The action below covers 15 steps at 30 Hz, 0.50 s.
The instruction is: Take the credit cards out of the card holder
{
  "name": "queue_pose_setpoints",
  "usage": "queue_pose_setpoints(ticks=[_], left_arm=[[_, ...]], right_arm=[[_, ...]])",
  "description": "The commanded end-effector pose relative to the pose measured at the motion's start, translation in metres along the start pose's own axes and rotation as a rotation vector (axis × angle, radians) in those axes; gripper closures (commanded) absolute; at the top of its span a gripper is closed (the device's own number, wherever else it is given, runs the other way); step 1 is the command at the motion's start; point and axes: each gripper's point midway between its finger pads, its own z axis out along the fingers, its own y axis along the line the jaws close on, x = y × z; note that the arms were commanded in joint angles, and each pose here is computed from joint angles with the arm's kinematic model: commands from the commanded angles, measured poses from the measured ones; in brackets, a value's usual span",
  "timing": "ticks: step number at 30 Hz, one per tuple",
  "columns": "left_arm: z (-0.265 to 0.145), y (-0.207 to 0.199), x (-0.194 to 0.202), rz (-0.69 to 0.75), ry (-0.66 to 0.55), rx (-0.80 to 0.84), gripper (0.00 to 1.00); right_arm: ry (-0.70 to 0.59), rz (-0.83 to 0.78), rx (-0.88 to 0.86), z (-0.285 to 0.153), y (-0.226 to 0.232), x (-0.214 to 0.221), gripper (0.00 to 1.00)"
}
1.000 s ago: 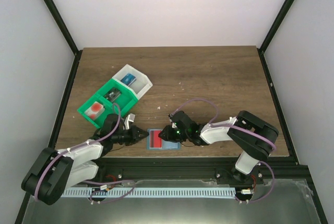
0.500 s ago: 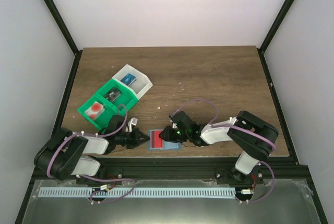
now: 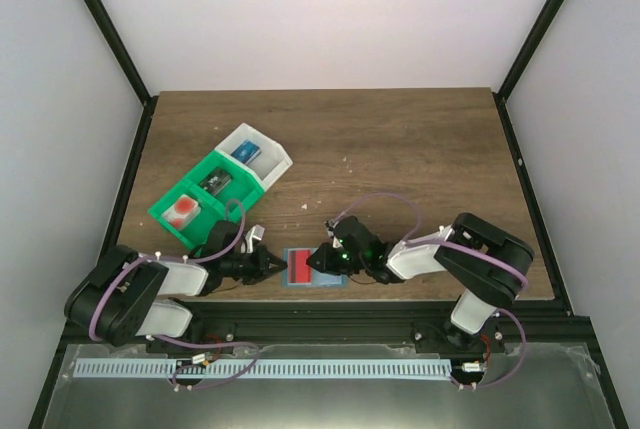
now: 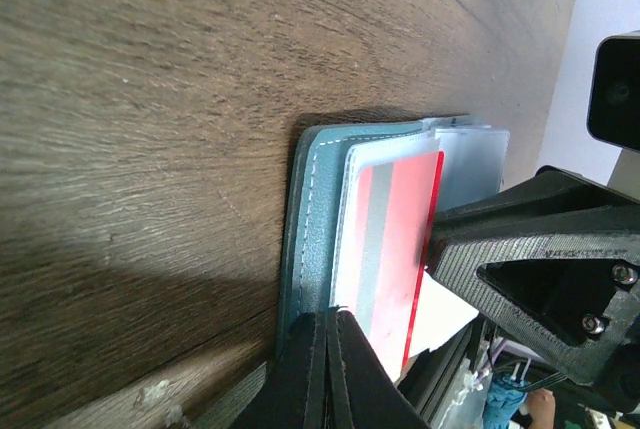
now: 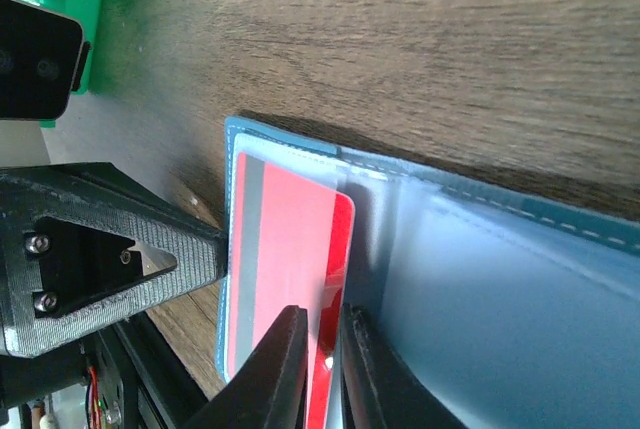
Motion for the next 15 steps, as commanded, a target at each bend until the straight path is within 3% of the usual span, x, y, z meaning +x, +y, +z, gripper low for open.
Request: queue_pose_setpoints(ticks=[1, 5, 15], left_arm=[[-0.001, 0.021, 0.002, -0.014, -0.029, -0.088, 0.99], [-0.001, 0.023, 0.001, -0.016, -0.028, -0.095, 0.99], [-0.001, 0.027, 0.002, -0.016, -0.029, -0.113, 0.98]], right_arm=[[-0.011, 0.002, -0.040, -0.002, 0.006, 0.001, 0.91], [-0.007, -0.014, -0.063, -0.004, 0.009, 0.002, 0.99], [-0.070, 0.011, -0.050, -0.023, -0.002, -0.002, 1.00]])
